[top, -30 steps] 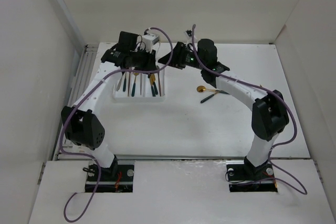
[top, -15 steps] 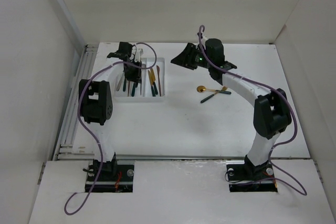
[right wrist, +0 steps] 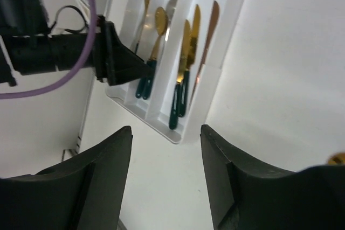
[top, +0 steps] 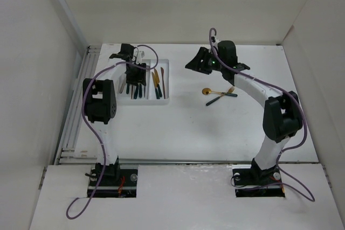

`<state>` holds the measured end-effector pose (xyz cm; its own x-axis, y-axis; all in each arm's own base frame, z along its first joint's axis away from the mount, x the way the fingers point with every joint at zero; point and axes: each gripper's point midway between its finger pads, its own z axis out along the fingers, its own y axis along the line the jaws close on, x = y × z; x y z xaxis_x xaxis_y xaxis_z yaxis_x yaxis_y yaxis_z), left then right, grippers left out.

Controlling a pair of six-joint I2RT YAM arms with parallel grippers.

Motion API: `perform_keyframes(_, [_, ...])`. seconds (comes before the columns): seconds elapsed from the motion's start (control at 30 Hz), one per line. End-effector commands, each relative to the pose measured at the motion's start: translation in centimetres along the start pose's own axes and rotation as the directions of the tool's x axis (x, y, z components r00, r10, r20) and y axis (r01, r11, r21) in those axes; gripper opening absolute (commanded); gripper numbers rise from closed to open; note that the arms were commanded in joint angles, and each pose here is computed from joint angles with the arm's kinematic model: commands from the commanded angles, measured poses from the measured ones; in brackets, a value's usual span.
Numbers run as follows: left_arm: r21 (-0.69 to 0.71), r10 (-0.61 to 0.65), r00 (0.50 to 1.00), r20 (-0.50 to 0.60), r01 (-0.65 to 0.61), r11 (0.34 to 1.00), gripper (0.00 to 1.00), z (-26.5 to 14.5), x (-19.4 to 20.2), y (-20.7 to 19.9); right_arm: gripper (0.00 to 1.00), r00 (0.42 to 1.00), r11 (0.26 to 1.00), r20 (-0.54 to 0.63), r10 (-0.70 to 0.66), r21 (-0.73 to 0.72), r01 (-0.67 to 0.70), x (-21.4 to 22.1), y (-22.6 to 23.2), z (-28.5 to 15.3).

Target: Sort the eating utensils into containers

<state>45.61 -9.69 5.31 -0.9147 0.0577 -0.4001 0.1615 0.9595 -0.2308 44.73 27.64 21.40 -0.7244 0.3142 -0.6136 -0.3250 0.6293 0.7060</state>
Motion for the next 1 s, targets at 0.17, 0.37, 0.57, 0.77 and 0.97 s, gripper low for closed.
perform_keyframes(0.17, [-0.054,0.052,0.986,0.156,-0.045,0.998,0.54,-7.1,-5.1,-1.1,0.74,0.949,0.867,-0.284,-0.134,0.430,0.251,1.8,-10.7,-6.1])
perform_keyframes(0.37, [-0.102,0.094,0.948,0.304,-0.066,0.993,0.62,-13.3,-8.9,-1.9,0.69,0.965,0.660,-0.249,0.085,0.740,0.133,4.6,-16.5,-10.1])
perform_keyframes(0.57, [-0.171,0.128,0.924,0.360,-0.069,0.983,0.75,-17.0,-8.9,-1.5,0.72,0.932,0.586,0.262,0.250,0.725,-0.361,4.1,-15.3,-11.8])
perform_keyframes(0.77, [-0.212,0.149,0.912,0.383,-0.070,0.975,0.80,-18.8,-8.4,-1.6,0.67,0.870,0.475,0.403,0.283,0.729,-0.493,3.6,-17.3,-11.4])
perform_keyframes(0.97, [-0.185,0.161,0.900,0.406,-0.092,0.979,0.80,-19.5,-8.6,-2.7,0.59,0.860,0.408,0.387,0.334,0.763,-0.501,6.0,-18.3,-9.8])
